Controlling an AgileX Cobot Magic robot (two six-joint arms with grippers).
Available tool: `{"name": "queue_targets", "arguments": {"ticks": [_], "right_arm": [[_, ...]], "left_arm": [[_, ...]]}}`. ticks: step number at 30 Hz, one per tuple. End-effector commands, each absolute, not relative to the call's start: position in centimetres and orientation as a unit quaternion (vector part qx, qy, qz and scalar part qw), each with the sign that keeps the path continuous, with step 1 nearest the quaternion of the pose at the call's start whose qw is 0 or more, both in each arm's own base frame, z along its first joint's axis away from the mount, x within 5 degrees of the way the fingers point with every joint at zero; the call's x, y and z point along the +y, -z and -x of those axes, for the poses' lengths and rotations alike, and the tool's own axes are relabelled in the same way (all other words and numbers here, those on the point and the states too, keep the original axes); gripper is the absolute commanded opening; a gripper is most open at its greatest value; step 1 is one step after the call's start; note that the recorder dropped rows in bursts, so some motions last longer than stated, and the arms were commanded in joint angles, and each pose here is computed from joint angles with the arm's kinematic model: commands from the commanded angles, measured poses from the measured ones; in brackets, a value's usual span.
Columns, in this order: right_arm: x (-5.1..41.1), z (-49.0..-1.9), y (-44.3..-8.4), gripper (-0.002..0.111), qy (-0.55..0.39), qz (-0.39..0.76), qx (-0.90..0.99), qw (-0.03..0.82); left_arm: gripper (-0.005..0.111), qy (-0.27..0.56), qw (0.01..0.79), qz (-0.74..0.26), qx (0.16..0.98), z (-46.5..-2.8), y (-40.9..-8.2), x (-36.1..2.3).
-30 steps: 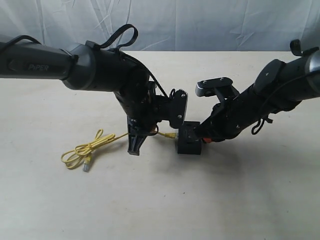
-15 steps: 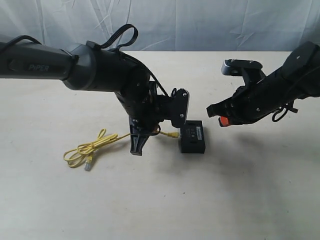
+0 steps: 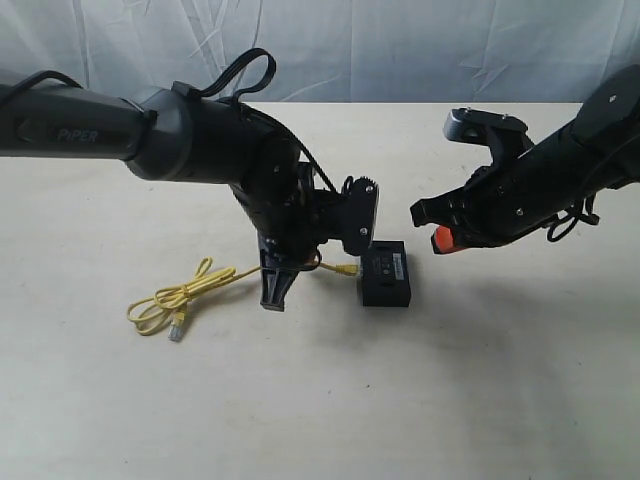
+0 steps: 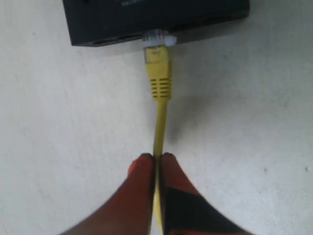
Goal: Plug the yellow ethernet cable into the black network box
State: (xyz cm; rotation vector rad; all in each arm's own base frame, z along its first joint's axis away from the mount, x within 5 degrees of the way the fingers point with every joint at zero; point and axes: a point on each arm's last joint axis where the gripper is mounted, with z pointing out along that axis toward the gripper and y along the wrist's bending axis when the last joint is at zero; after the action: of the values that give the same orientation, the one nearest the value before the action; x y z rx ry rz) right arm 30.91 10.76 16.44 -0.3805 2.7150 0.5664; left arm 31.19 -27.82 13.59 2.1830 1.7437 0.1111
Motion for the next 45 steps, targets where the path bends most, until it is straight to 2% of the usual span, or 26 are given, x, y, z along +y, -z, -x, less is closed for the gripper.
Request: {"name": "queue_targets", "arguments": {"ticks": [1,7,11,17,20,24,27,34,38,41,45], "right_arm": [[10.6,-30.8,-16.7,-0.001,-0.202,0.129,0.956,0.171],[10.6,-30.9,-16.7,-0.001,-0.204,0.125,0.955,0.173],[10.7,-30.9,-16.7,-0.001,-0.204,0.124,0.955,0.173],[10.7,-30.9,-16.7,-0.001,-0.205,0.124,0.955,0.173],[10.6,-30.8,-17.1,-0.001,-0.205,0.127,0.954,0.177],[10.6,-30.4,-18.7,-0.001,-0.209,0.135,0.949,0.195],[10.6,-29.7,-20.5,-0.001,-0.216,0.149,0.942,0.208],[9.4,-27.7,-24.6,-0.001,-0.172,0.179,0.936,0.249],[7.9,-26.4,-27.1,-0.001,-0.108,0.167,0.938,0.284],[7.0,-25.1,-29.0,-0.001,-0.081,0.165,0.933,0.309],[6.5,-22.9,-31.5,-0.001,-0.078,0.171,0.92,0.344]], "left_arm": [[0.013,-0.036,0.181,-0.766,0.616,-31.1,-14.1,-28.1],[0.039,-0.036,0.181,-0.766,0.616,-31.1,-14.1,-28.1],[0.041,-0.047,0.18,-0.772,0.608,-31.2,-14.5,-27.9],[0.041,-0.071,0.172,-0.737,0.65,-30.7,-17.9,-26.6],[0.036,-0.09,0.154,-0.69,0.701,-30.3,-19.4,-25.5],[0.015,-0.126,0.13,-0.646,0.741,-30.0,-21.0,-24.0],[0.0,-0.135,0.142,-0.605,0.772,-30.1,-22.0,-23.3],[0.0,-0.111,0.186,-0.444,0.869,-31.6,-25.9,-18.4],[0.0,-0.051,0.221,-0.337,0.914,-32.2,-29.1,-13.9],[0.0,-0.009,0.265,-0.272,0.925,-32.0,-31.6,-11.0],[0.0,-0.012,0.311,-0.227,0.923,-30.5,-33.9,-7.7]]}}
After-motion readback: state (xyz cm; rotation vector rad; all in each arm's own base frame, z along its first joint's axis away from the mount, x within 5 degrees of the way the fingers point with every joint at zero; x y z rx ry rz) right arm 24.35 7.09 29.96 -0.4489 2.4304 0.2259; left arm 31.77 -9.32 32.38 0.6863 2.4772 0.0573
